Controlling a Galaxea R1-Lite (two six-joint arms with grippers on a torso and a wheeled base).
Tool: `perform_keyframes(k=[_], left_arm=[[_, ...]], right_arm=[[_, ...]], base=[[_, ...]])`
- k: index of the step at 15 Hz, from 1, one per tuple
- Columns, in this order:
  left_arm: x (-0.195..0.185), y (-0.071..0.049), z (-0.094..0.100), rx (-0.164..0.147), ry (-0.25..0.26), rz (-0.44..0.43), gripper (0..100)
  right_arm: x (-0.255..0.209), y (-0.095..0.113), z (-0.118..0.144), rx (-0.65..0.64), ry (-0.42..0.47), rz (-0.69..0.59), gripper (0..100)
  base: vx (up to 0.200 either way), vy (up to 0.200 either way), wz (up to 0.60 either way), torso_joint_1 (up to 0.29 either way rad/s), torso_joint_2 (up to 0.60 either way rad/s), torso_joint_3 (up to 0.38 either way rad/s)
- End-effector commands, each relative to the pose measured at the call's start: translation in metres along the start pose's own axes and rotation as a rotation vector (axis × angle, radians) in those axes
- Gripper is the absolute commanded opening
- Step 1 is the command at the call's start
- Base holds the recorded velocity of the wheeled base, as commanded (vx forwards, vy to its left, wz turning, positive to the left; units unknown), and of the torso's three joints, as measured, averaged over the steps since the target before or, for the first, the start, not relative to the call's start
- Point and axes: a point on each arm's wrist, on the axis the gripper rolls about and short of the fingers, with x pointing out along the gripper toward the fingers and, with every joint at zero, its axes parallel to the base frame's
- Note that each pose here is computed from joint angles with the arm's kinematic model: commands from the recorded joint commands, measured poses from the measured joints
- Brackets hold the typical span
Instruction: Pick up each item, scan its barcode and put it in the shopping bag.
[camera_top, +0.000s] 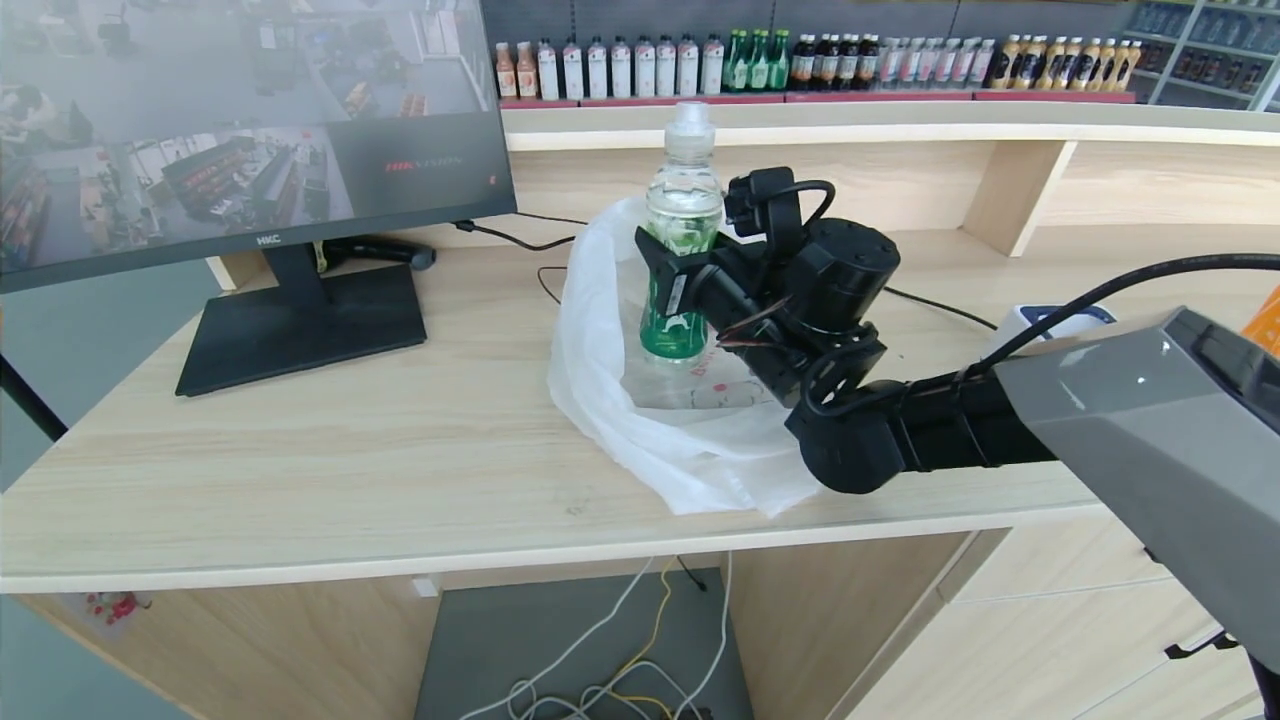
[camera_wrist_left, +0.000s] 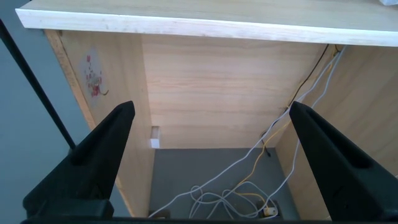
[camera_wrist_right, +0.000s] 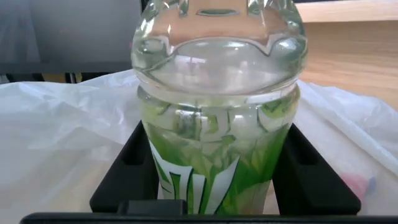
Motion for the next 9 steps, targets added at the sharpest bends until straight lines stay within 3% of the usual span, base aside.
perform_keyframes(k=[1, 9], left_arm=[[0.0, 0.0, 0.0, 0.001, 0.0, 0.0, 100], [0.0, 0.0, 0.0, 0.001, 0.0, 0.0, 100]], right_arm=[[-0.0071, 0.0001, -0.0022, -0.001, 0.033, -0.008, 0], [-0.0159, 0.0022, -0.0023, 0.008, 0.064, -0.003, 0]], base=[[0.0, 0.0, 0.0, 0.0, 0.0, 0.0], [0.0, 0.0, 0.0, 0.0, 0.0, 0.0]])
